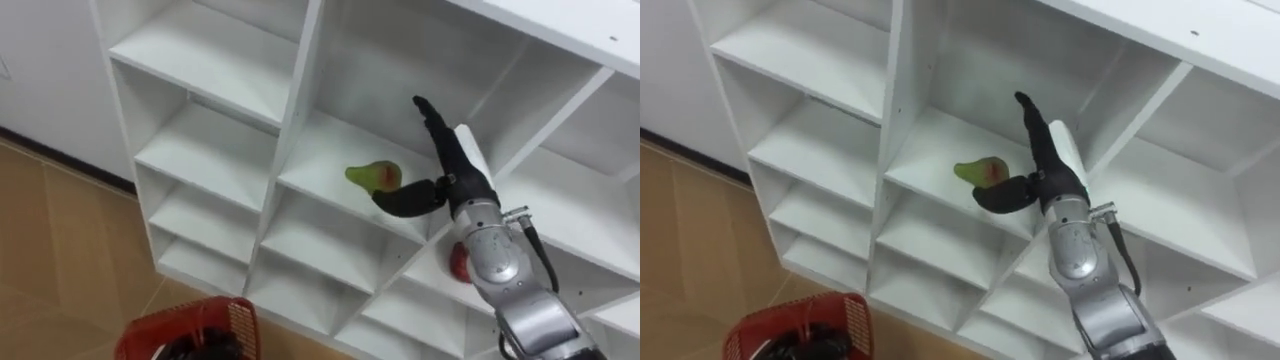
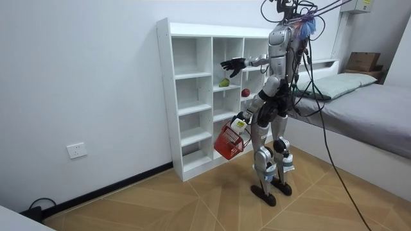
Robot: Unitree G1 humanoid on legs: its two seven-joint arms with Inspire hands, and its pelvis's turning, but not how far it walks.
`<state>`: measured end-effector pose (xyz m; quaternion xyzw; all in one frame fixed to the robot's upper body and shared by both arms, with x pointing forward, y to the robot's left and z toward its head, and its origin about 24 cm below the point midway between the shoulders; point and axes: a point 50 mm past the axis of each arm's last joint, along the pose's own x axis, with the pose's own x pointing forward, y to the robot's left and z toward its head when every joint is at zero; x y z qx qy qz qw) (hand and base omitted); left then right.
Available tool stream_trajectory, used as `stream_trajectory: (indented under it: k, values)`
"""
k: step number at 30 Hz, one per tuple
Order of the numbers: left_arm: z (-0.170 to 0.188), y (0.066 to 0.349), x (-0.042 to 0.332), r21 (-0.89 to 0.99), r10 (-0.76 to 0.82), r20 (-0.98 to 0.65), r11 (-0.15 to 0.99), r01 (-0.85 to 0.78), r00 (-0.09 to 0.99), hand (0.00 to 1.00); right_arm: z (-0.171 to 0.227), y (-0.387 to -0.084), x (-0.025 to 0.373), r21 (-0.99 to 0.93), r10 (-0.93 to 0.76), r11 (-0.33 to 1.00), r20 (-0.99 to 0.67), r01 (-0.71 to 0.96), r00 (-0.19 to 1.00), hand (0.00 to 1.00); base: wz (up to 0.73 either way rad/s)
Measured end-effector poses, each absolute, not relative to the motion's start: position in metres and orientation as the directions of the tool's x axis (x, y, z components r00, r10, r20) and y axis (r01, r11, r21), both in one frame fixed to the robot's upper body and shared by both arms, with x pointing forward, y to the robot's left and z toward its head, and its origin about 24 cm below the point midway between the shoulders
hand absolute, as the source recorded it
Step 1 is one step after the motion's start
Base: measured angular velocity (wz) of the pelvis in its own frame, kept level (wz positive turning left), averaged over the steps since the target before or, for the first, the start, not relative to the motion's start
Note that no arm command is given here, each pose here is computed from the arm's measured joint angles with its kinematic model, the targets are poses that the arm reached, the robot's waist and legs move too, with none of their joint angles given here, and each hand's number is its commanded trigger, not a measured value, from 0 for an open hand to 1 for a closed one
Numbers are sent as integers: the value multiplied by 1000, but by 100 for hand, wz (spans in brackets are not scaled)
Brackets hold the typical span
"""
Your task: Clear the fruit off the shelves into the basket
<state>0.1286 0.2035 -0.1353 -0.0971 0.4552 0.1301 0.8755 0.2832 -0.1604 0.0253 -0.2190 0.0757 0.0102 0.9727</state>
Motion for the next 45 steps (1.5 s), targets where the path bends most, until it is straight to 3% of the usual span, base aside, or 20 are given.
stream_trajectory:
  k: [15,27,45]
  values:
    - [-136,211,125,-14,125,-829,970,-243,546,100,18,-180,301,-427,-157,902,-200,58,967,0,6]
    - [-139,210,115,-27,103,-849,971,-237,517,100,-3,-190,298,-445,-192,894,-294,43,936,0,5]
    - [-138,208,118,-1,106,-845,980,-198,525,100,-5,-191,306,-447,-221,891,-270,81,937,0,0]
